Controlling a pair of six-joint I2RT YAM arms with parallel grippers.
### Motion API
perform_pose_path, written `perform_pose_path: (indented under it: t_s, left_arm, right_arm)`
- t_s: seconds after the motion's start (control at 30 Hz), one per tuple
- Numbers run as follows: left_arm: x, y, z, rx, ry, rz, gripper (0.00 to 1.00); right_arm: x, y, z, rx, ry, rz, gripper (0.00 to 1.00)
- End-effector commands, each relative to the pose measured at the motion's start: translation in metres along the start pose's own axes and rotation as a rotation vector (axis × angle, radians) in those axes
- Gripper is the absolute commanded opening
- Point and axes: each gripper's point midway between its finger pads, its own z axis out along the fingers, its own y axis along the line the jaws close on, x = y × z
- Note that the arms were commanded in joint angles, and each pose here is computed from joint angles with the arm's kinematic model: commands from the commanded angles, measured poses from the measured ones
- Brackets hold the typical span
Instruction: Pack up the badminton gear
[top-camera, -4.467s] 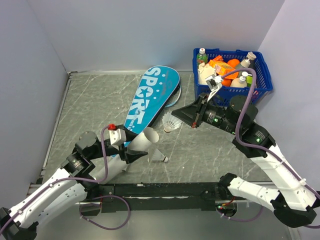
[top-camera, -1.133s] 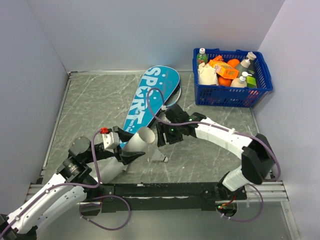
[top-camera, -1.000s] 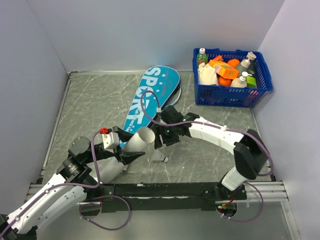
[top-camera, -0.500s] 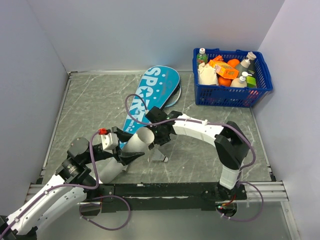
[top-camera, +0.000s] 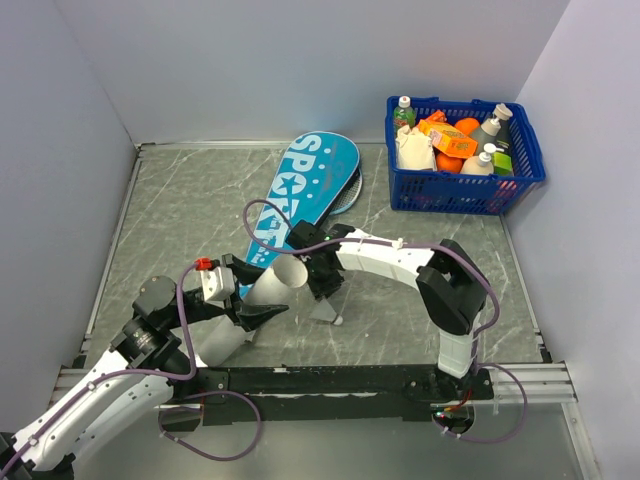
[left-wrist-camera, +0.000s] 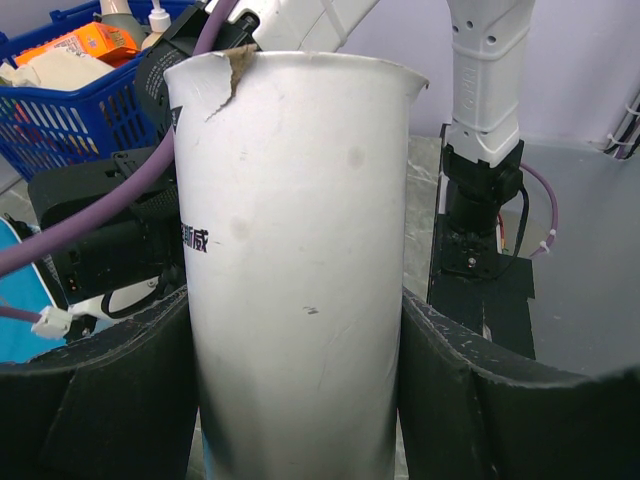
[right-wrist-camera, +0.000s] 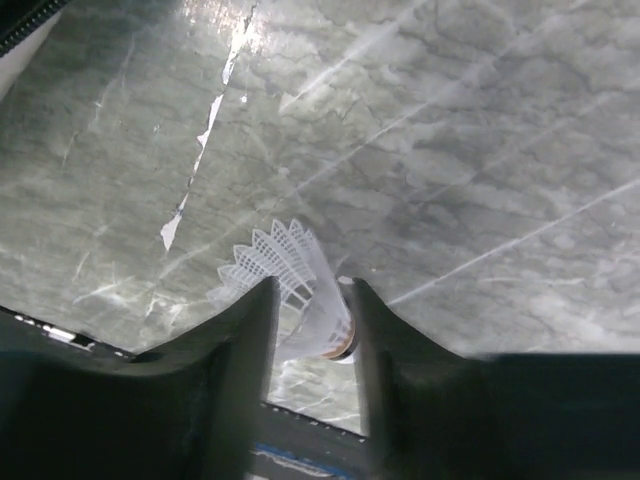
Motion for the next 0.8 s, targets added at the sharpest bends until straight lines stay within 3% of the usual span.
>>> perform_pose_path:
  t_s: [0.0, 0.07, 0.37, 0.57, 0.77]
  left_arm:
    - [-0.014, -0.002, 0.0, 0.009, -0.043, 0.039, 0.01]
    - [-0.015, -0.002, 0.0, 0.009, -0.044, 0.04, 0.01]
    - [-0.014, -0.001, 0.001, 0.009, -0.042, 0.035, 0.01]
    - [-0.012, -0.001, 0.003, 0.014, -0.037, 0.027, 0.01]
    - [-0.011, -0.001, 0.005, 0.023, -0.036, 0.015, 0.01]
  right_arm:
    - [-0.003, -0.004, -0.004, 0.051, -0.003, -0.02, 0.14]
    - [-0.004, -0.006, -0.008, 0.061, -0.009, -0.022, 0.0]
    - [-0.02, -0.023, -0.05, 0.134, -0.118, -0.004, 0.0]
    - [-0.041, -0.043, -0.11, 0.109, -0.293, 0.098, 0.0]
    - [-0.055, -0.063, -0.194, 0.013, -0.547, 0.209, 0.0]
